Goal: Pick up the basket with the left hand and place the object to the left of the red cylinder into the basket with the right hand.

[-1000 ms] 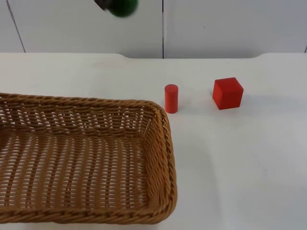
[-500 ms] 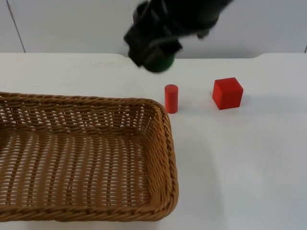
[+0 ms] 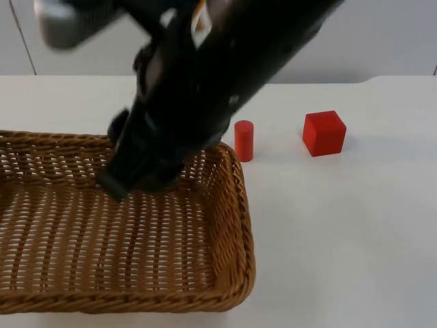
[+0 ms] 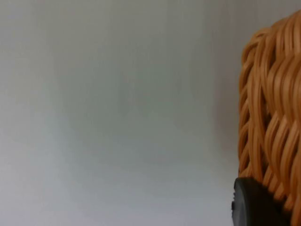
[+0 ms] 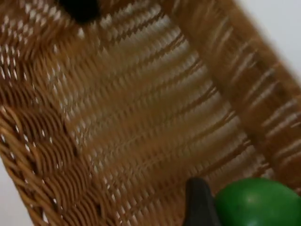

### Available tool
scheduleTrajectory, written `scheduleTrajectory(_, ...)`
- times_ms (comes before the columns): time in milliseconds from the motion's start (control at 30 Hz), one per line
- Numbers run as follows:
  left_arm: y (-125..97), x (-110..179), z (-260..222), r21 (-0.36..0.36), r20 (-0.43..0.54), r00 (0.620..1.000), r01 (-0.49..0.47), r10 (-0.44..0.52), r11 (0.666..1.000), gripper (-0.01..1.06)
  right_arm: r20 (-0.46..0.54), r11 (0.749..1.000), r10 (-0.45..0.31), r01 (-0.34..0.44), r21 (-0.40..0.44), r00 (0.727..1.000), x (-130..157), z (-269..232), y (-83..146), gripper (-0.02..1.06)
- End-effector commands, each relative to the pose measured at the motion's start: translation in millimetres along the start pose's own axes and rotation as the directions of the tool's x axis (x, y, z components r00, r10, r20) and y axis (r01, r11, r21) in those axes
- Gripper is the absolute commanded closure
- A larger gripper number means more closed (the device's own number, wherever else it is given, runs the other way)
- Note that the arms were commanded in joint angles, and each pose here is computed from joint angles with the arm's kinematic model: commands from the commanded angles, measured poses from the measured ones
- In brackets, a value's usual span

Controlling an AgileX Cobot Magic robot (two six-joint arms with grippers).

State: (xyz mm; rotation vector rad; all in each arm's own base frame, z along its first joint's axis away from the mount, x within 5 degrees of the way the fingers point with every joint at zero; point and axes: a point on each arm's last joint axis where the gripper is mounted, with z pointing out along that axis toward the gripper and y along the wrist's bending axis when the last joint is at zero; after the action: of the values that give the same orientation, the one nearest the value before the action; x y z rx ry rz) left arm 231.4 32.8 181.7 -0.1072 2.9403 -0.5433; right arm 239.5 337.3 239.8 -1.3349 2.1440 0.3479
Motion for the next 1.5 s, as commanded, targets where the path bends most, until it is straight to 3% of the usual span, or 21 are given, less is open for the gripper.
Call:
scheduleTrajectory(0, -3.0, 0.4, -2.4, 0.029, 0.015, 1.000, 0.021, -0.022, 0.999, 1.05, -0.019, 1.000, -0.007, 0.007, -0.006, 1.000, 4.7, 15.6, 2.4, 1.05)
scheduleTrajectory(67, -3.0, 0.4, -2.4, 0.029, 0.015, 1.000, 0.021, -0.022, 0.999, 1.05, -0.043, 1.000, -0.007, 0.006, -0.010, 0.999, 8.7, 23.8, 2.9, 1.04)
scheduleTrajectory(133, -3.2, 0.3, -2.4, 0.030, 0.016, 1.000, 0.021, -0.021, 0.999, 1.05, -0.080, 1.000, -0.006, 0.005, -0.017, 0.997, 15.2, 36.4, 3.7, 0.96)
scheduleTrajectory(200, -3.2, 0.3, -2.4, 0.030, 0.016, 1.000, 0.021, -0.021, 0.999, 1.05, -0.091, 1.000, 0.017, -0.019, -0.018, 0.996, 17.2, 40.2, 4.1, 0.75)
scheduleTrajectory(233, -3.2, 0.3, -2.4, 0.030, 0.016, 1.000, 0.021, -0.021, 0.999, 1.05, -0.091, 1.000, 0.017, -0.019, -0.018, 0.996, 17.2, 40.2, 4.1, 0.75)
scheduleTrajectory(267, -3.2, 0.3, -2.4, 0.030, 0.016, 1.000, 0.021, -0.021, 0.999, 1.05, -0.091, 1.000, 0.017, -0.018, -0.018, 0.996, 17.2, 40.2, 4.1, 0.66)
scheduleTrajectory(367, -3.6, 0.0, -2.4, 0.035, 0.019, 0.999, 0.025, -0.026, 0.999, 1.05, -0.096, 1.000, 0.023, -0.024, -0.018, 0.995, 16.9, 39.7, 4.1, 0.34)
scheduleTrajectory(400, -3.6, 0.0, -2.4, 0.035, 0.019, 0.999, 0.025, -0.026, 0.999, 1.05, -0.096, 1.000, 0.023, -0.024, -0.018, 0.995, 16.9, 39.7, 4.1, 0.34)
scheduleTrajectory(500, -3.6, 0.0, -2.4, 0.035, 0.019, 0.999, 0.025, -0.026, 0.999, 1.05, -0.069, 0.999, 0.045, -0.046, -0.013, 0.997, 8.7, 25.5, 3.1, 0.17)
scheduleTrajectory(700, -3.6, 0.0, -2.4, 0.035, 0.019, 0.999, 0.025, -0.026, 0.999, 1.05, 0.085, 0.999, 0.038, -0.039, 0.012, 0.996, -14.1, -32.6, -1.9, 0.16)
scheduleTrajectory(767, -4.5, 0.0, -2.2, 0.039, 0.018, 1.000, 0.020, -0.020, 0.999, 1.05, 0.202, 0.999, 0.025, -0.033, 0.033, 0.979, -26.0, -83.2, -3.4, 0.17)
scheduleTrajectory(967, -20.8, -1.9, 3.8, 0.069, 0.013, 1.000, -0.019, 0.018, 0.997, 1.05, 0.362, 0.997, 0.002, -0.028, 0.068, 0.932, -27.7, -165.6, -3.1, 0.17)
scheduleTrajectory(1100, -52.8, -10.8, 32.2, 0.121, 0.018, 0.999, -0.050, 0.048, 0.991, 1.05, 0.454, 0.992, -0.004, -0.054, 0.114, 0.891, 0.9, -227.1, -1.1, 0.17)
scheduleTrajectory(1300, -72.2, -15.5, 73.2, 0.122, -0.014, 0.998, -0.057, 0.059, 0.991, 1.05, 0.487, 0.971, 0.017, -0.130, 0.199, 0.873, 40.2, -258.2, -4.1, 0.17)
scheduleTrajectory(1433, -90.1, -23.8, 113.2, 0.120, -0.053, 0.996, -0.069, 0.075, 0.990, 1.05, 0.504, 0.920, 0.070, -0.250, 0.301, 0.861, 84.7, -279.3, -10.6, 0.17)
scheduleTrajectory(1467, -90.1, -23.8, 113.2, 0.120, -0.053, 0.996, -0.069, 0.075, 0.990, 1.05, 0.504, 0.920, 0.070, -0.250, 0.301, 0.861, 84.7, -279.3, -10.6, 0.17)
